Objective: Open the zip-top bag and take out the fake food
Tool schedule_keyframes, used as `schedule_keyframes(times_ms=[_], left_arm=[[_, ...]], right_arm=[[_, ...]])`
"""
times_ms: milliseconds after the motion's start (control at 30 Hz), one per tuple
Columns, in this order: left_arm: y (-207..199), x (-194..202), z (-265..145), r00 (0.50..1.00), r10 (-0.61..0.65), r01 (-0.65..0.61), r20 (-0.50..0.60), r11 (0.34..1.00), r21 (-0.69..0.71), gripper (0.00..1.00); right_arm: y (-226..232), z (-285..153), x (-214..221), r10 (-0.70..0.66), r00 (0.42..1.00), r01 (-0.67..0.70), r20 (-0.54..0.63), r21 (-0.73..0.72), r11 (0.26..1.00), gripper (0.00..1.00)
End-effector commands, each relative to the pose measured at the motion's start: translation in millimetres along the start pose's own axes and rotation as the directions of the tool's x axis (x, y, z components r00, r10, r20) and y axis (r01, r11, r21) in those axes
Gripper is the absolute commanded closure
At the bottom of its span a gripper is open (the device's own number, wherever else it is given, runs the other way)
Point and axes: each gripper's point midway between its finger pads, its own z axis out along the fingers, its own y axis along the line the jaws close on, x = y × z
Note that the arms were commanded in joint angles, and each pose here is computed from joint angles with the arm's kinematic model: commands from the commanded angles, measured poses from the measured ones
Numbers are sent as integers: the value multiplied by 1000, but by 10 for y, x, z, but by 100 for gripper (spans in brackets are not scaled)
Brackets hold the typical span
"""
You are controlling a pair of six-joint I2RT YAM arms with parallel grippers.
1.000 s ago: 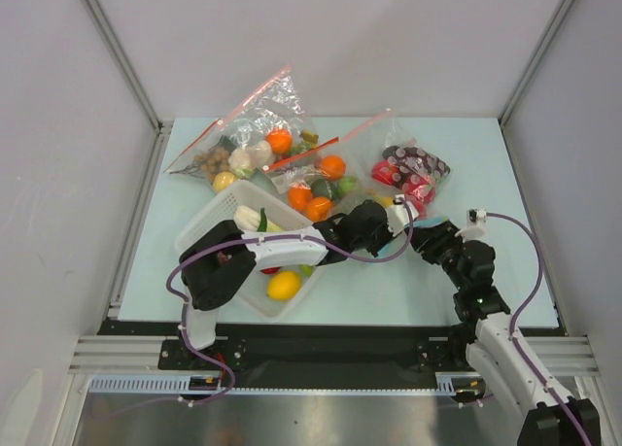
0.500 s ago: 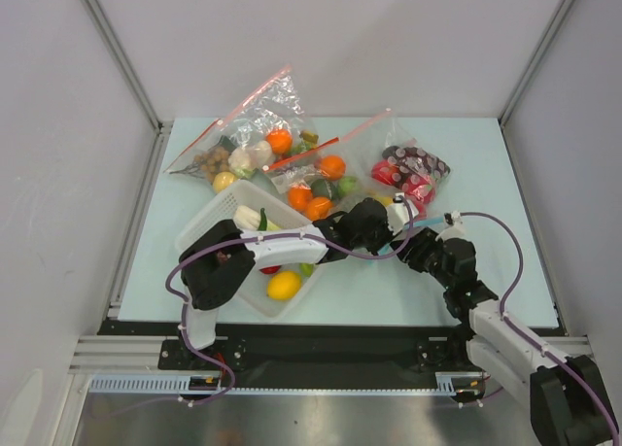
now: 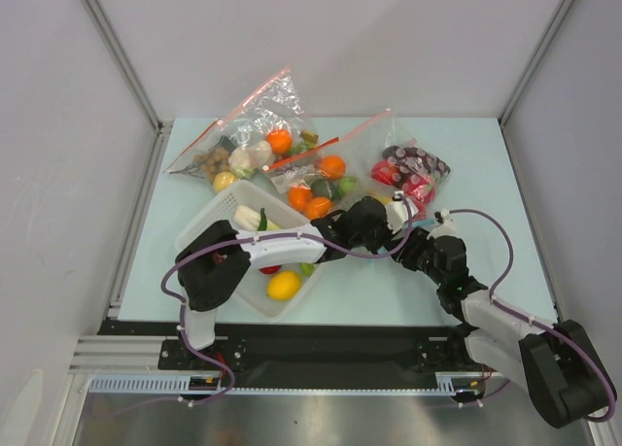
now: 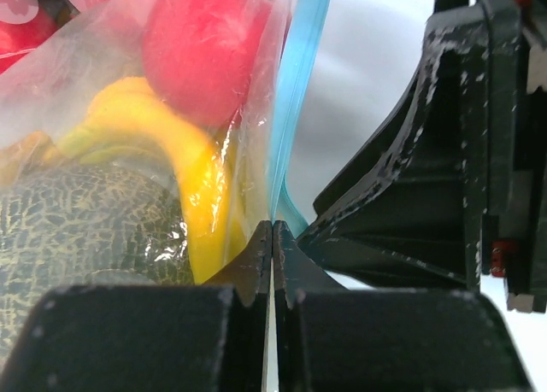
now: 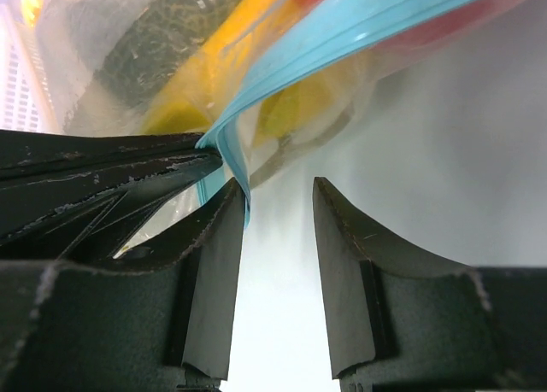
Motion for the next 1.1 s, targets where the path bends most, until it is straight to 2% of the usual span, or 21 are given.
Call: schedule_keyframes(times_ms=[0,233,267,367,467,733,900,1067], left_arm=[[83,-545,-192,991,-18,19,130,1000,-6,100],[3,-541,-187,991,-20,16,131,999,35,100],[13,-553,-196,991,-19,15,134,999,34,100],[57,-582,-234,990,-9,8,139,1000,8,100],[164,-647,-327,988,6,2,152,999,-49,100],[525,-709,-579,984,32,13,176,969,-247,100],[627,-848,-723,976,39,28,213,953,-302,100],[706,-1187,-923,961,69,25,267,942,-333,100]], right_arm=[[188,47,-188,-38,995,44,88,-68,997,58],[312,92,-257,-57,989,72,140,-98,993,59],[317,101,-267,-65,987,80,145,-97,992,63],[262,125,-256,-86,987,96,139,-67,993,89],[181,98,-284,-83,985,87,153,-21,996,100],[112,-216,-549,-71,960,56,270,62,996,100],[165,-468,-700,-73,945,50,319,80,996,100],[291,-666,-871,-89,938,58,335,100,993,100]])
